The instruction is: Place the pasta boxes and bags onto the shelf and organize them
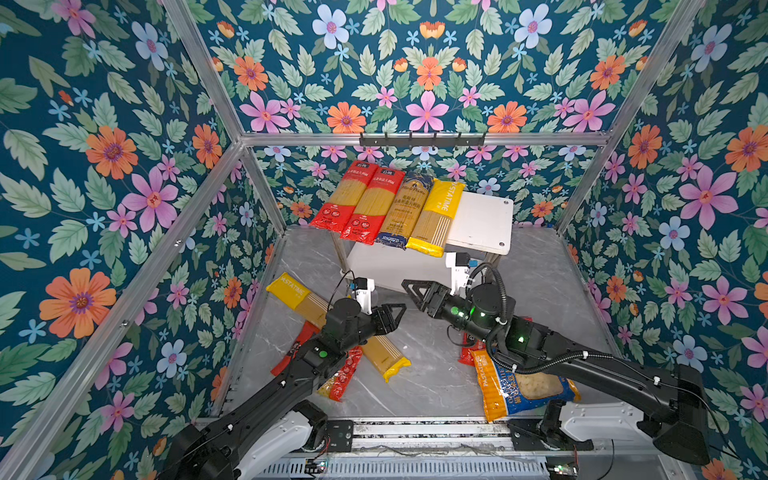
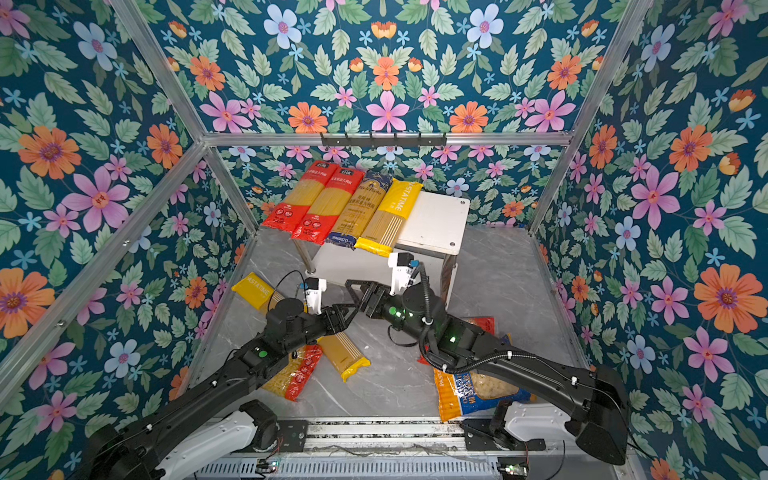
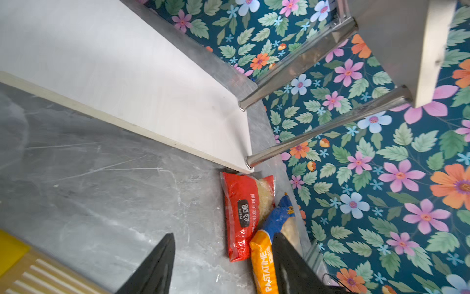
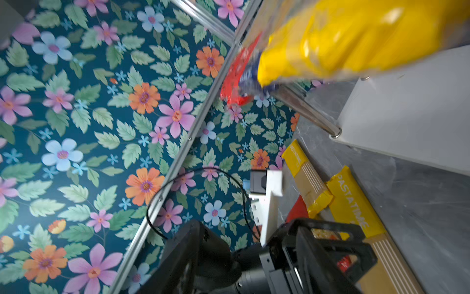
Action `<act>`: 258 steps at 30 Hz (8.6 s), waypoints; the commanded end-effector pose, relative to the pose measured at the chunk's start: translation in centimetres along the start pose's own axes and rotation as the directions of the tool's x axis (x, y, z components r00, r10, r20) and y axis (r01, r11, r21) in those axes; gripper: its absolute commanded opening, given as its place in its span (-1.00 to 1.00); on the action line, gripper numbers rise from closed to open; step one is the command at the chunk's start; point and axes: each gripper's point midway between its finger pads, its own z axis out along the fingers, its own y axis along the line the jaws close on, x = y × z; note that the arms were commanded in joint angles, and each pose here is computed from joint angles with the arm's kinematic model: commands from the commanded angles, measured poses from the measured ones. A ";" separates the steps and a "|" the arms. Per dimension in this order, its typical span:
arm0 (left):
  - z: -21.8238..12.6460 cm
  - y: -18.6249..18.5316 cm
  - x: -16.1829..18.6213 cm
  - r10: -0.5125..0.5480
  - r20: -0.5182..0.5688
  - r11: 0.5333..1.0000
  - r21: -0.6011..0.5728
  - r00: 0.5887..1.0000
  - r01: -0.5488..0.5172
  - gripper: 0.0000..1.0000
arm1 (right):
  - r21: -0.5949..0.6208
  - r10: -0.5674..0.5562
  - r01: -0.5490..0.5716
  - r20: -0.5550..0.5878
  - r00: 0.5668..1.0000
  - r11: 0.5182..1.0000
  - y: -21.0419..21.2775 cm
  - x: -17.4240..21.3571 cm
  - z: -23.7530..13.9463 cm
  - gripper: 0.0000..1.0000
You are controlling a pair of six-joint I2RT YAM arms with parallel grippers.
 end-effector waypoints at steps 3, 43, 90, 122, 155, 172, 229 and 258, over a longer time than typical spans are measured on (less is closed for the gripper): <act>-1.8 6.0 0.6 0.009 0.032 0.955 -0.296 0.999 0.001 0.26 | 0.125 -0.096 0.113 -0.135 0.986 0.986 -4.0 5.6 1.7 0.20; -5.6 12.9 3.4 -0.082 0.118 0.844 -0.519 0.990 0.132 0.30 | 0.511 0.065 0.453 -0.712 0.699 0.731 -25.4 19.8 2.9 0.03; -2.1 10.2 3.4 -0.095 0.134 0.848 -0.508 0.986 0.151 0.28 | 0.557 0.170 0.263 -0.607 0.776 0.788 -24.9 17.3 -2.6 -0.83; 1.1 12.1 10.6 -0.189 -0.006 0.880 -0.446 0.982 0.166 0.02 | 0.405 0.066 0.227 -0.594 0.802 0.885 -27.1 15.9 6.1 -0.06; -4.9 2.7 2.3 0.003 0.168 0.991 -0.133 0.986 0.020 -0.10 | -0.073 -0.541 0.551 -0.332 0.773 0.831 -11.8 10.1 3.3 -1.00; -6.0 -5.0 2.4 0.119 0.208 0.941 0.289 0.971 -0.177 0.26 | -0.195 -0.685 0.672 0.001 0.729 0.715 -1.6 3.0 0.0 -1.00; -4.1 -18.8 -5.5 0.179 0.279 0.695 0.643 0.943 -0.322 -0.81 | -0.231 -0.414 0.446 0.175 0.893 0.865 -1.0 -7.7 -7.4 -0.17; -3.1 -21.2 -8.1 0.187 0.201 0.715 0.644 0.962 -0.273 -0.54 | -0.281 -0.334 0.308 -0.049 0.941 0.909 -4.6 -3.6 -8.9 -0.55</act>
